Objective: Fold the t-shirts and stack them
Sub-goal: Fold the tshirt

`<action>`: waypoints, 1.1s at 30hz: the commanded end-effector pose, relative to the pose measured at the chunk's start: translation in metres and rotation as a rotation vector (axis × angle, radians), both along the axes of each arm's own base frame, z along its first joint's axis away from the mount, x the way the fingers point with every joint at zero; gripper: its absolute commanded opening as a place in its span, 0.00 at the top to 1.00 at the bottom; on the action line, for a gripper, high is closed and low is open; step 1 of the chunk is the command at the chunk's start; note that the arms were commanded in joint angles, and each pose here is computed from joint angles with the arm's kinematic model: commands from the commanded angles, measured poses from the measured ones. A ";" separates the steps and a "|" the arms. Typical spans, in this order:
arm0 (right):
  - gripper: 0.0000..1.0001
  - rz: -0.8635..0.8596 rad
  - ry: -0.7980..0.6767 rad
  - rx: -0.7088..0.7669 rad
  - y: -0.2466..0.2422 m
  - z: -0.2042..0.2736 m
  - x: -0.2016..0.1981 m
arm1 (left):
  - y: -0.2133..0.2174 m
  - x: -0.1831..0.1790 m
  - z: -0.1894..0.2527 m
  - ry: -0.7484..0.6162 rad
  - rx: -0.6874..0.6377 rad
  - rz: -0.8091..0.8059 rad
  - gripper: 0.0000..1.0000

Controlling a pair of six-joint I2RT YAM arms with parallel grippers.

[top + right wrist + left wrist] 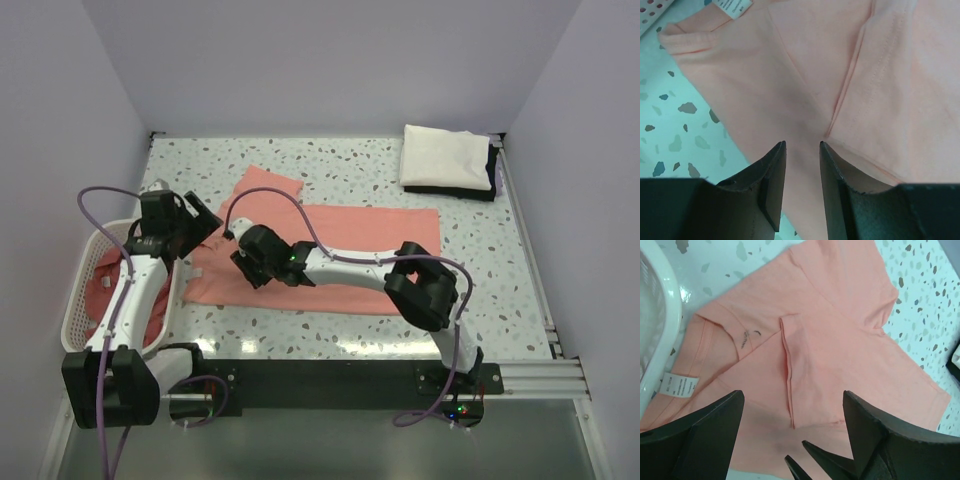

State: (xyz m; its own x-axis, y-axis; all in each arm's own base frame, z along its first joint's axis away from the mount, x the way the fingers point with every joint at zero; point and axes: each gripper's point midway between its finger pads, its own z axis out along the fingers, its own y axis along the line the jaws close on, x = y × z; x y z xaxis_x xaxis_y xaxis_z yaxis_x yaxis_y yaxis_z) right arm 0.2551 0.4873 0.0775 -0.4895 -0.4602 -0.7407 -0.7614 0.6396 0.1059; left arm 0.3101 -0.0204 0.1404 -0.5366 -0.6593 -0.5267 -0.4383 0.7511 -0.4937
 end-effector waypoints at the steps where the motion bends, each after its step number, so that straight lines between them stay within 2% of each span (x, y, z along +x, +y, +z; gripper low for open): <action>1: 0.63 -0.043 -0.081 -0.002 0.002 0.005 0.023 | 0.006 0.014 0.025 -0.064 0.009 0.006 0.15; 15: 0.65 -0.043 -0.094 -0.080 0.003 -0.024 0.031 | 0.010 0.018 0.028 -0.075 -0.005 0.008 0.15; 18: 0.70 -0.050 -0.098 -0.084 0.002 -0.024 0.031 | 0.011 0.018 0.027 -0.073 -0.005 0.010 0.15; 22: 0.84 -0.073 -0.106 -0.086 -0.002 -0.019 0.035 | 0.009 0.017 0.024 -0.069 -0.006 0.003 0.15; 26: 0.92 -0.101 -0.104 -0.074 -0.005 -0.012 0.041 | 0.008 0.016 0.021 -0.065 -0.012 0.002 0.15; 33: 0.96 -0.179 -0.063 -0.030 -0.020 -0.003 0.060 | 0.008 0.013 0.014 -0.053 -0.015 -0.001 0.15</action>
